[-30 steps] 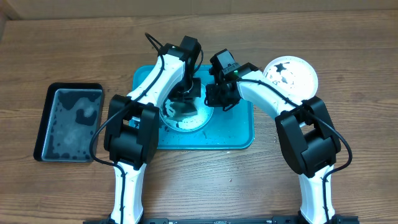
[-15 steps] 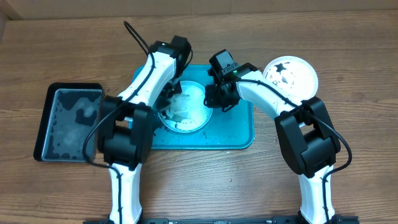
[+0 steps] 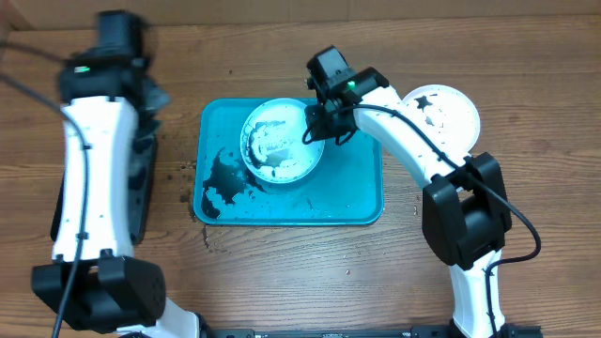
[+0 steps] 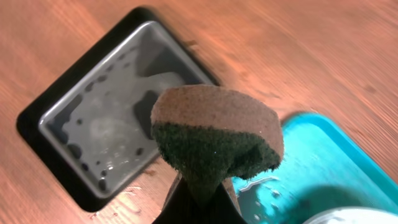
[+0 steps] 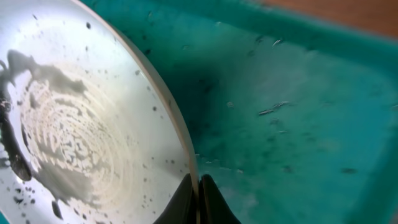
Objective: Clean dirty plates on tray and stack at the side
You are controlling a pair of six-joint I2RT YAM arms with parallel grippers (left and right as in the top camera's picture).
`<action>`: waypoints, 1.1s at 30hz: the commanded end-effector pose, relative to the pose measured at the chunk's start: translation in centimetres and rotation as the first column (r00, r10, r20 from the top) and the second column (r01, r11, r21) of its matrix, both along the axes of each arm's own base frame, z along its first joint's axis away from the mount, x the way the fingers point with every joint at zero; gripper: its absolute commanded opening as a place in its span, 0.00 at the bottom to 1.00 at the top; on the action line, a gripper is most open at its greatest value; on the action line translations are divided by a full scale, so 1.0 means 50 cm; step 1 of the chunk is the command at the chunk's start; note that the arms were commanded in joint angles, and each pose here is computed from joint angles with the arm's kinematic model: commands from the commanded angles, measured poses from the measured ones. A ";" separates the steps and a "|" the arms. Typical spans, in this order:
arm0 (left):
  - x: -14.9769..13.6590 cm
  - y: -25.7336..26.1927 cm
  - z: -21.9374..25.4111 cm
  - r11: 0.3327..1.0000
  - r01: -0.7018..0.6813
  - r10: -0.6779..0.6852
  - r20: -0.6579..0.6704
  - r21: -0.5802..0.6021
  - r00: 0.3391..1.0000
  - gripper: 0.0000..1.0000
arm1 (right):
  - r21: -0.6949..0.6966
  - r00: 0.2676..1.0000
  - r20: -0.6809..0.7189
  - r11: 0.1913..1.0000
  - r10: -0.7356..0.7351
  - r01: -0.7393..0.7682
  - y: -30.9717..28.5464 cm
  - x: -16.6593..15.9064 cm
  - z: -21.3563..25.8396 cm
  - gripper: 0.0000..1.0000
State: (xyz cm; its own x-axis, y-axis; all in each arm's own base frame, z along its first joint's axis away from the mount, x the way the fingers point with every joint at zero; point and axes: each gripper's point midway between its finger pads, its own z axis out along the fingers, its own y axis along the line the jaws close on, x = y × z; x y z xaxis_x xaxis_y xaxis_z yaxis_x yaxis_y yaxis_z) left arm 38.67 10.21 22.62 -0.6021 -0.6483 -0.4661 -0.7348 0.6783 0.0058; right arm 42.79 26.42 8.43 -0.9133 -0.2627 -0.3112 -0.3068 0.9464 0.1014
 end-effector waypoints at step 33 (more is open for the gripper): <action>-0.068 0.193 -0.140 0.923 -0.219 0.188 -0.125 -0.317 0.974 0.04 | -0.872 0.617 0.440 0.475 0.653 0.119 0.152 -0.033 0.376 0.04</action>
State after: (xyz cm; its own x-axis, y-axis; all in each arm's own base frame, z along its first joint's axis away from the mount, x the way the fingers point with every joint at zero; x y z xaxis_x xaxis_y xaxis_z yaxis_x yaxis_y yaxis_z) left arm 35.14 20.12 15.70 -0.4490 -0.8787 -0.1620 -0.8763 0.4685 -0.1126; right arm 41.11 34.48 24.27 -0.3545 -0.9196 -0.1694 -0.1992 0.2513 -0.9472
